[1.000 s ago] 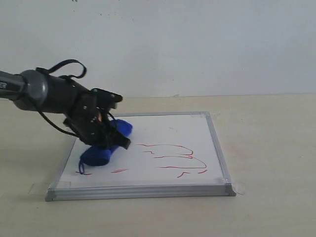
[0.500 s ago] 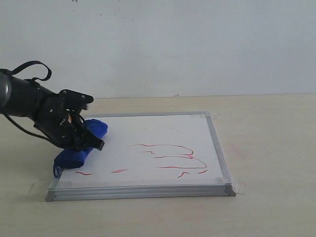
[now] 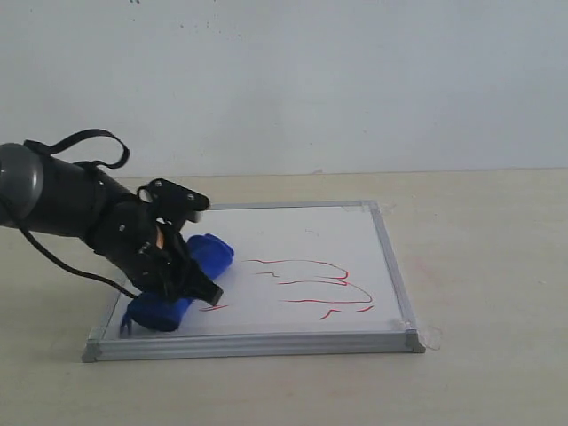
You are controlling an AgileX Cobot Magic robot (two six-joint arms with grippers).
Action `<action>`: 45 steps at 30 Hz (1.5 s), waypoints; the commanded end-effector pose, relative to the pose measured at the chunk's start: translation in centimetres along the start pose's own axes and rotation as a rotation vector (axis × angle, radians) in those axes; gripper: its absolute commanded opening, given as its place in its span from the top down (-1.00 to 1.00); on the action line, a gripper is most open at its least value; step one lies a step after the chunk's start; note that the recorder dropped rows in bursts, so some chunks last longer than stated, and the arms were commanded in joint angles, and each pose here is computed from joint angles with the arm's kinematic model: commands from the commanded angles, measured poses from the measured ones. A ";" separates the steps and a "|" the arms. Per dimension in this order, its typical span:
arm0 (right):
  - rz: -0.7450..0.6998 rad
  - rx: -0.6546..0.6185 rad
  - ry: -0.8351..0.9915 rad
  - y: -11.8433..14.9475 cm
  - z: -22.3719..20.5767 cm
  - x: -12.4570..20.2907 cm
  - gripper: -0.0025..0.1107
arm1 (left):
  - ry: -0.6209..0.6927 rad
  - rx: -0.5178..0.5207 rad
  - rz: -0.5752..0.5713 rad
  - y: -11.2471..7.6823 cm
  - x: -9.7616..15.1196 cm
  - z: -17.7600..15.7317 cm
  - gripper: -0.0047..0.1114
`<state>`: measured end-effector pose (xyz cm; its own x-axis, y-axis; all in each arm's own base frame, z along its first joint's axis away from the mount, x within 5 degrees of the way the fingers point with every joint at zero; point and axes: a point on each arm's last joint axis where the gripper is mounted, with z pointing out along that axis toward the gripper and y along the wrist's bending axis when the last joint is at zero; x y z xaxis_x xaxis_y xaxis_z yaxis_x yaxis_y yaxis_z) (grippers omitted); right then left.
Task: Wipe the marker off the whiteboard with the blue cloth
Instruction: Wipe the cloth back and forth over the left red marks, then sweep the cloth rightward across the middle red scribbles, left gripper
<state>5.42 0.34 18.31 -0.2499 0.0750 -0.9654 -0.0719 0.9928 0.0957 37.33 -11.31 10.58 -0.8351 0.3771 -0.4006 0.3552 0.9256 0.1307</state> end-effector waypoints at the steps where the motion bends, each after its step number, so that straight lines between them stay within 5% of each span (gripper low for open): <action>1: -0.002 -0.001 -0.013 0.0 0.0 -0.1 0.93 | 0.202 0.056 0.041 -5.0 3.6 1.3 0.85; 4: -0.002 -0.001 -0.013 0.0 0.0 -0.1 0.93 | 0.171 0.062 0.056 -5.0 4.2 0.7 0.85; 13: -0.002 -0.001 -0.013 0.0 0.0 -0.1 0.93 | 0.190 -0.039 -0.210 4.4 6.5 0.6 0.85; 18: -0.002 -0.001 -0.013 0.0 0.0 -0.1 0.93 | 0.167 -0.055 -0.262 6.3 6.8 0.7 0.85; 24: -0.002 -0.001 -0.013 0.0 0.0 -0.1 0.93 | 0.154 -0.015 -0.183 3.0 6.0 1.1 0.85; 28: -0.002 -0.001 -0.013 0.0 0.0 -0.1 0.93 | 0.090 0.051 -0.157 -1.0 4.8 1.0 0.85; 31: -0.002 -0.001 -0.013 0.0 0.0 -0.1 0.93 | 0.063 0.112 -0.033 -5.9 3.9 0.3 0.85; 34: -0.002 -0.001 -0.013 0.0 0.0 -0.1 0.93 | 0.058 0.118 0.013 -6.4 3.8 0.2 0.85; 36: -0.002 -0.001 -0.013 0.0 0.0 -0.1 0.93 | 0.094 0.084 -0.007 -4.3 4.1 0.5 0.85; 42: -0.002 -0.002 -0.018 0.0 -0.1 -0.2 0.93 | 0.198 -0.066 -0.237 6.9 6.6 1.1 0.85; 45: -0.002 -0.003 -0.019 0.0 -0.1 -0.2 0.93 | 0.196 -0.068 -0.242 7.1 6.7 1.1 0.85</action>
<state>5.42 0.34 18.31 -0.2499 0.0750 -0.9654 -0.0719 0.9928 0.0957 36.82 -4.01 10.53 -0.8710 0.1417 -0.4704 0.1270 0.9899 0.0631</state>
